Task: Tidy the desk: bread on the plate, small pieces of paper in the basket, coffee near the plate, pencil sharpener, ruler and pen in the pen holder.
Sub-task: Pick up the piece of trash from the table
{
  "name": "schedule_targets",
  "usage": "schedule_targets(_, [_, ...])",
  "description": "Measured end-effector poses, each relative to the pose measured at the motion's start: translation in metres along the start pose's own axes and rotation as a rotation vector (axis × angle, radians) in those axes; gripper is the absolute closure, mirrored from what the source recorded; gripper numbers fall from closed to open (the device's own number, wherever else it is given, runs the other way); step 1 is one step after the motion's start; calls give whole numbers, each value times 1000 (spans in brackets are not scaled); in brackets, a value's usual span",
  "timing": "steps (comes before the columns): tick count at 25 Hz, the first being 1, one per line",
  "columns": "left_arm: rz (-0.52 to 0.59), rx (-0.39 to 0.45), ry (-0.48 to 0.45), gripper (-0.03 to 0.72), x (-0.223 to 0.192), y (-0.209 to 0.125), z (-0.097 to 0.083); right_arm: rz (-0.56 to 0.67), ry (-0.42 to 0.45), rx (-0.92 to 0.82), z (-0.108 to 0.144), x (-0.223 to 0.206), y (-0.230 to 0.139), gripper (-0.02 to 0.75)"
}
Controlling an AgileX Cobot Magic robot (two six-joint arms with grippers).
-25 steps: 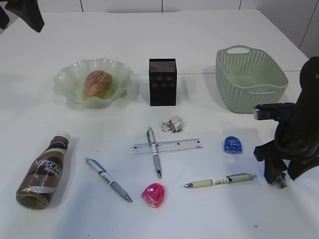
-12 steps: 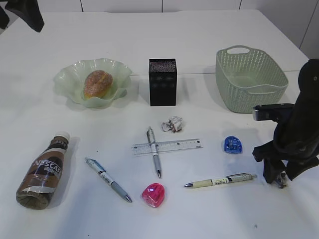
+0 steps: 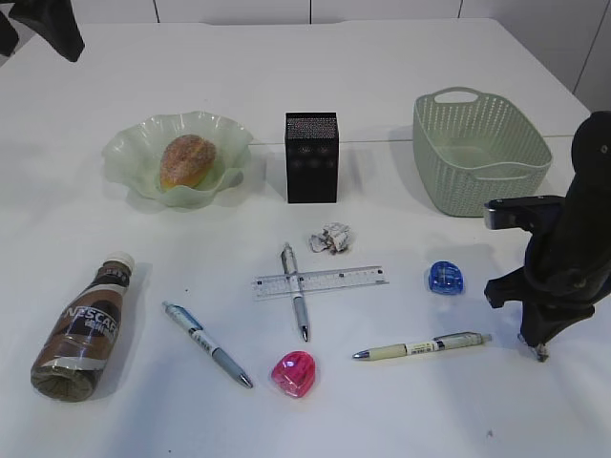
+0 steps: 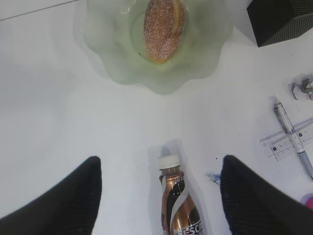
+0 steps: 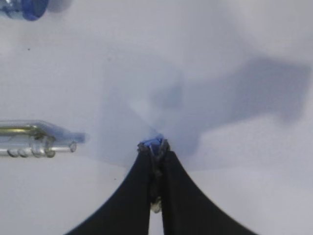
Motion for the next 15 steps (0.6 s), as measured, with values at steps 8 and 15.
schedule_targets(8, [0, 0, 0, 161, 0, 0, 0, 6, 0, 0, 0, 0, -1, 703])
schedule_targets(15, [0, 0, 0, 161, 0, 0, 0, 81, 16, -33, 3, 17, -9, 706])
Point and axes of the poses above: a point on each arm's last joint axis where the gripper is mounted, x pointing back along that axis away from the gripper, z along the wrist's bending axis when the last joint is at zero, y = z × x, the point moved 2 cm from there along -x, pointing out along that axis toward the gripper, and after that the axes turned 1 degree about -x, right-handed, at the moved point
